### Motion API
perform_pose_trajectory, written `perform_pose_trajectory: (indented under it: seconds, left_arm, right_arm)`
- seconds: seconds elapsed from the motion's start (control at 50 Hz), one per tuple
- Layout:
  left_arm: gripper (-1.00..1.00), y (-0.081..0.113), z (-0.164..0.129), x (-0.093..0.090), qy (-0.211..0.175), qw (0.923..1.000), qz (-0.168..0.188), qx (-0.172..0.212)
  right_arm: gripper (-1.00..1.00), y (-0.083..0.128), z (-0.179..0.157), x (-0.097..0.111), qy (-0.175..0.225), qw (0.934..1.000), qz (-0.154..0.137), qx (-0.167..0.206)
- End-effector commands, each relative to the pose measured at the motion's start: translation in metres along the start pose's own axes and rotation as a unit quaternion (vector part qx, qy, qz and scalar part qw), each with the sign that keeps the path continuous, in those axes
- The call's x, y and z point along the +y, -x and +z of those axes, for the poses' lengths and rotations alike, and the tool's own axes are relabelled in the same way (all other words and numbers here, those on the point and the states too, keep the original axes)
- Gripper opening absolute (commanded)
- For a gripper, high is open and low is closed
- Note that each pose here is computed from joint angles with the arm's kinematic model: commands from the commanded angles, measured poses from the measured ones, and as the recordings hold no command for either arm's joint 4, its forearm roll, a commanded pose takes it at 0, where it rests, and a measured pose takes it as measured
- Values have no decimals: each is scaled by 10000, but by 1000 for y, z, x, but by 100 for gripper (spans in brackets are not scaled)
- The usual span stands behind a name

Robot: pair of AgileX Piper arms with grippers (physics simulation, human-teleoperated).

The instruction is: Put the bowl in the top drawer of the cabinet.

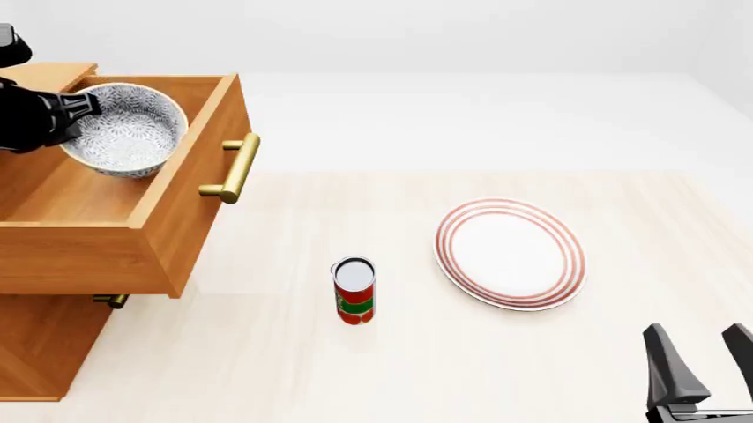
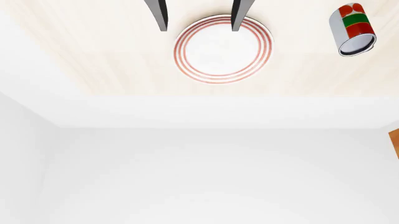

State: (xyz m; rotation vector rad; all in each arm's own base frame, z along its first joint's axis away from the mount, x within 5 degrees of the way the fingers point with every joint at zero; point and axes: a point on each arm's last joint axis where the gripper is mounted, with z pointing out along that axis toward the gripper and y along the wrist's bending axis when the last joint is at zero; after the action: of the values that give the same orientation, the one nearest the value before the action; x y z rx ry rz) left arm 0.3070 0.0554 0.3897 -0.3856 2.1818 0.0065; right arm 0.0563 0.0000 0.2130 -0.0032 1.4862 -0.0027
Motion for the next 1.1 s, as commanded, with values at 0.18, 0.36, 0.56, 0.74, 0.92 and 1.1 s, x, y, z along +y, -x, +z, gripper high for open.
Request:
perform_pose_trajectory:
  seconds: [0.18, 0.36, 0.56, 0.74, 0.92, 1.1]
  left_arm:
    - [-100, 0, -1, 0, -10, 10000, 9, -24]
    - [-100, -1, 0, 1, -4, 10000, 25, -19]
    - [100, 0, -3, 0, -20, 9999, 127, -74]
    - [100, 1, -6, -2, -50, 9997, 213, -125]
    - [100, 5, -12, -1, -35, 9995, 244, -185]
    - [100, 8, -25, -6, -114, 9991, 300, -285]
  right_arm:
    - [100, 0, 0, 0, -1, 10000, 0, 1]
    - [100, 0, 0, 0, 1, 10000, 0, 1]
    - [100, 0, 0, 0, 1, 10000, 1, 1]
    - [100, 0, 0, 0, 0, 10000, 0, 0]
    - [100, 0, 0, 0, 0, 10000, 0, -1]
    - [100, 0, 0, 0, 0, 10000, -1, 0]
